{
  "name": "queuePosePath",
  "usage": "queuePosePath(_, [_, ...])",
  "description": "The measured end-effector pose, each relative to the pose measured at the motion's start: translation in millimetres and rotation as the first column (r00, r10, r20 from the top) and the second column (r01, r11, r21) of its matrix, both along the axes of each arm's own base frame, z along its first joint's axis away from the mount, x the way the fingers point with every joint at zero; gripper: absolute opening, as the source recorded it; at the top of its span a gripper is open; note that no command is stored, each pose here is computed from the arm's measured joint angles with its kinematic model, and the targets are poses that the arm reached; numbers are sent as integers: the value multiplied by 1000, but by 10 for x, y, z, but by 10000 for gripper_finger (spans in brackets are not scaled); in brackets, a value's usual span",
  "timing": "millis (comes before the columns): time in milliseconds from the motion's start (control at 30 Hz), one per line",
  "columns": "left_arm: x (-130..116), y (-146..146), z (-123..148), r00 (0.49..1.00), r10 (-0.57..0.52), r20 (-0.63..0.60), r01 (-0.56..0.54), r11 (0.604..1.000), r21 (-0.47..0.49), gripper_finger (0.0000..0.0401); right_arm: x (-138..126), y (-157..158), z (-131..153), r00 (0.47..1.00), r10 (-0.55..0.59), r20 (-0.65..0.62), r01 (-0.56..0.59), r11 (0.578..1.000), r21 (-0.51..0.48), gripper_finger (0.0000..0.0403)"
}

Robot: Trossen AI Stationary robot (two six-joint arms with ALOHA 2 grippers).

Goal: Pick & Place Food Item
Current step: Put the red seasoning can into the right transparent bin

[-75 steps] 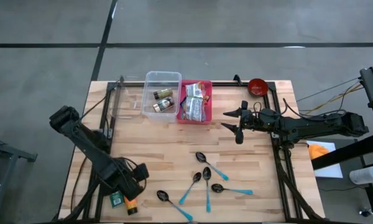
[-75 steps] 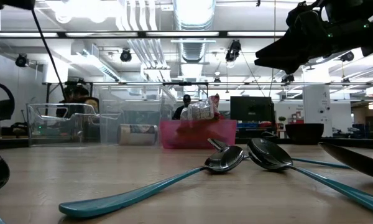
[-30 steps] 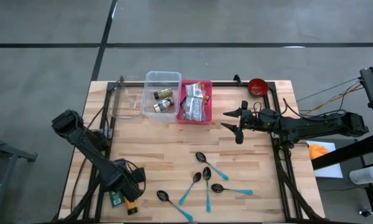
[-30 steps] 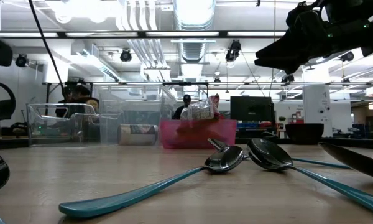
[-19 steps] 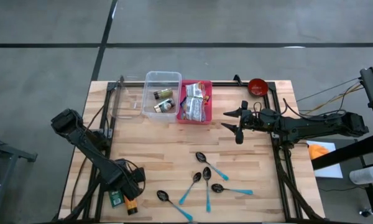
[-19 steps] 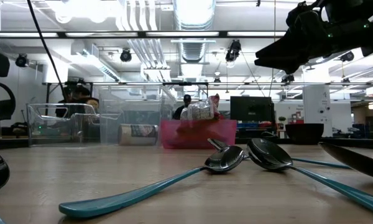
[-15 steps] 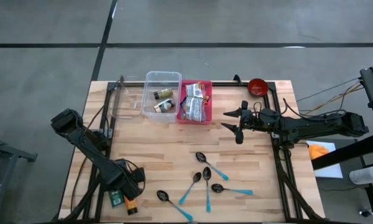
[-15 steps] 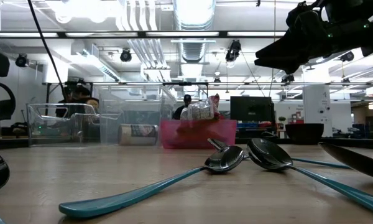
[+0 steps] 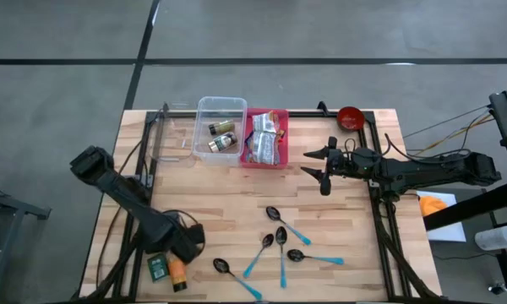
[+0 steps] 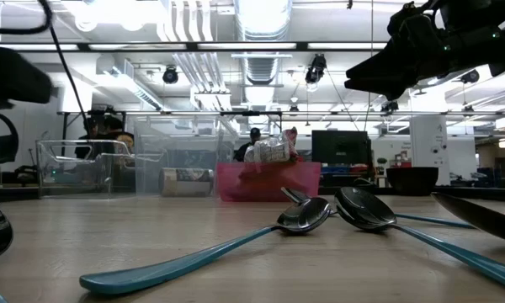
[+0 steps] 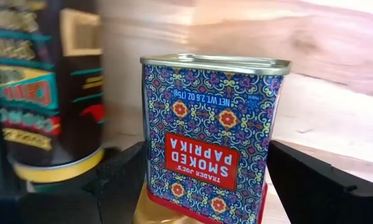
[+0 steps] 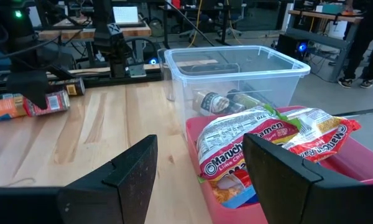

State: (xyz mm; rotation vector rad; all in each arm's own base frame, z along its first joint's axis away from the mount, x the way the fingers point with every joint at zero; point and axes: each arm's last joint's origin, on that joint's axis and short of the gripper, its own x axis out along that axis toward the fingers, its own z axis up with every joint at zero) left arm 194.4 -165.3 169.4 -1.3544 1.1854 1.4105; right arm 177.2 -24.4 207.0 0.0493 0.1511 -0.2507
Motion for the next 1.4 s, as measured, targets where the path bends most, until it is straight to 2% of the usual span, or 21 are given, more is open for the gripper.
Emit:
queuePosePath(367, [299,381,0,994,-97,46,98,995,-16,319,0,0,0,1000,0,0,0,1000,0,235])
queuePosePath(633, [480,738,0,981,-177,82,176,984,26,319,0,0,1,1000,0,0,0,1000,0,235])
queuePosePath(800, [564,954,0,962,-253,99,245,966,80,319,0,0,0,1000,0,0,0,1000,0,235])
queuePosePath(1100, [679,1300,-1,932,-340,128,326,938,117,319,0,-1,0,1000,0,0,0,1000,0,235])
queuePosePath(1400, [755,1356,83,932,-326,160,314,944,96,319,0,-1,1,1000,0,0,0,1000,0,235])
